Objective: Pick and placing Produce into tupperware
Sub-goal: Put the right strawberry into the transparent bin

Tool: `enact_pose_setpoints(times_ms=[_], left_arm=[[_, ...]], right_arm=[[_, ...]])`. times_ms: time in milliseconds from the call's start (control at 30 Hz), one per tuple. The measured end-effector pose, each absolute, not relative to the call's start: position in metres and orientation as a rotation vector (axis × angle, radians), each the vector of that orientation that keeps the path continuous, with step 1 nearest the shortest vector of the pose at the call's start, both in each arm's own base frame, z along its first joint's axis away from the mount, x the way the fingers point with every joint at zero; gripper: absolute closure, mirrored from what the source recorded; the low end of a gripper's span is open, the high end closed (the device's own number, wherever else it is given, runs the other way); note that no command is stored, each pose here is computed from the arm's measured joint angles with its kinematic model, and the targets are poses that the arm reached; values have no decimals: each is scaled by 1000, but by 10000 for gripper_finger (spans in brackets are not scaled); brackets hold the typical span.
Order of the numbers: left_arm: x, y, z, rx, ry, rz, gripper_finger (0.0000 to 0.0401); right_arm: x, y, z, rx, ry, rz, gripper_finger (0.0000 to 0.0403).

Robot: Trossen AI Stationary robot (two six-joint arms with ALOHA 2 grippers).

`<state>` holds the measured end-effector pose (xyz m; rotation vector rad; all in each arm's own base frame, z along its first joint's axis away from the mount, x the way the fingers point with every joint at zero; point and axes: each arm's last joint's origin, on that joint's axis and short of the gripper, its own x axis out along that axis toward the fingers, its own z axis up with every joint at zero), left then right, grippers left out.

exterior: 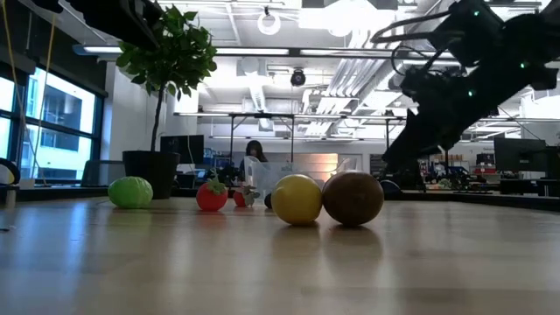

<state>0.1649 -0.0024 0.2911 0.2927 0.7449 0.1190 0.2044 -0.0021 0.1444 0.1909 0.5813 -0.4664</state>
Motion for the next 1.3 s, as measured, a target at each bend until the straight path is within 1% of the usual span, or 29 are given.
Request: enact_pose_setpoints(times_ms=[200,400,533,833,1000,1300], left_arm=[[165,-2,291,293,745,119,398],[165,-2,291,293,745,119,398],[165,-2,291,293,745,119,398],[165,-2,291,293,745,119,398],[165,-2,291,292,745,119,398],[165,-2,291,293,745,119,398]], right_arm=[[213,-2,125,94,654,-444,174],[221,-3,109,24,678,-431,171],[226,-6,98,34,687,-436,171],[234,-21,88,114,613,-506,171],[235,-27,89,149,580,-535,171],[234,-28,87,199,601,-520,171]])
